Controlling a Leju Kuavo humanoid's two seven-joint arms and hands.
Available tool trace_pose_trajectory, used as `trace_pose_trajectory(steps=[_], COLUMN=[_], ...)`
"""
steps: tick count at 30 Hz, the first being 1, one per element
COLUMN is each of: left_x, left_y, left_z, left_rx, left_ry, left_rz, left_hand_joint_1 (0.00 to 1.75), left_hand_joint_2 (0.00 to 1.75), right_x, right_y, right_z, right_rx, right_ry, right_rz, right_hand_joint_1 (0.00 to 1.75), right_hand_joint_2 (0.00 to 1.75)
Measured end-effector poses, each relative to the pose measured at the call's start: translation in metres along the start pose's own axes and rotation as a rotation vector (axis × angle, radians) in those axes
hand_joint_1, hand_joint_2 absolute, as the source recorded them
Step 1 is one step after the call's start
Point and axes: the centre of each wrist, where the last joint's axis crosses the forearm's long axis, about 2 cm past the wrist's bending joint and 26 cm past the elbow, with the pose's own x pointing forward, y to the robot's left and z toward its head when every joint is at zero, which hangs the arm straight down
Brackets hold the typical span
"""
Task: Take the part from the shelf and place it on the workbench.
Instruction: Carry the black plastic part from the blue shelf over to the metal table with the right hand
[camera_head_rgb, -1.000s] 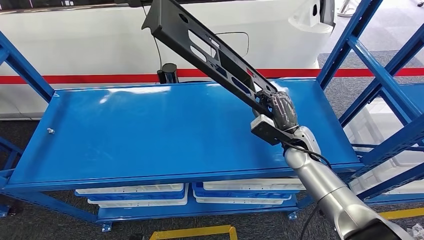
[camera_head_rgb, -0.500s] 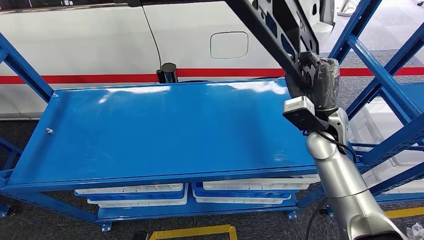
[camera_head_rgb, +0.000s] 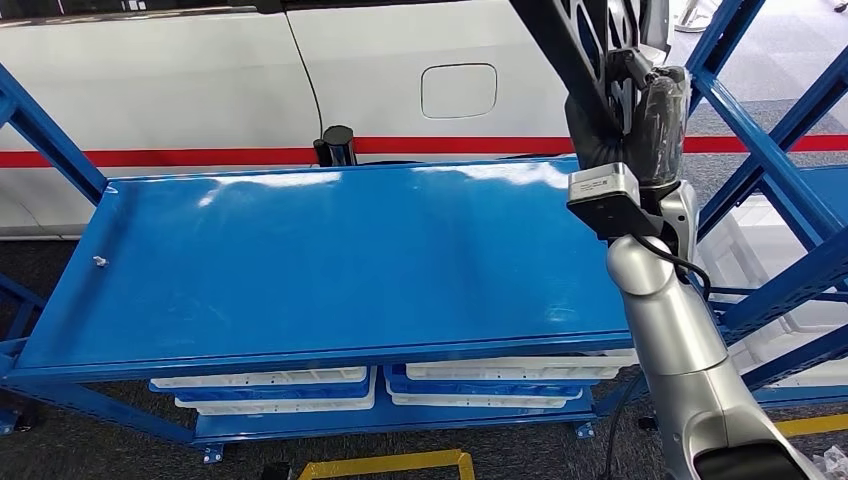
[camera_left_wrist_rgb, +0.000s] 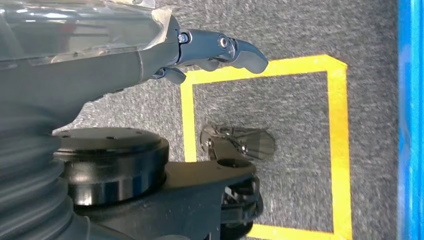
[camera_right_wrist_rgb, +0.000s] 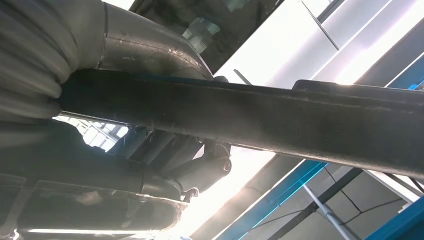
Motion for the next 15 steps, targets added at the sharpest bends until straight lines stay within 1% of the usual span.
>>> trace_pose_trajectory(steps=[15], left_x=[-0.0010], left_y=[0.0006], left_z=[0.0003], left_rx=[0.016], left_ry=[0.012], left_rz=[-0.008], left_hand_joint_1=[0.00], left_hand_joint_2=[1.75], right_x=[0.0038], right_y=[0.0068], right_z=[0.0019], right_rx=[-0.007], right_ry=[0.001], right_rz=[-0.033], right_hand_joint_1=[1.75], right_hand_joint_2=[1.75])
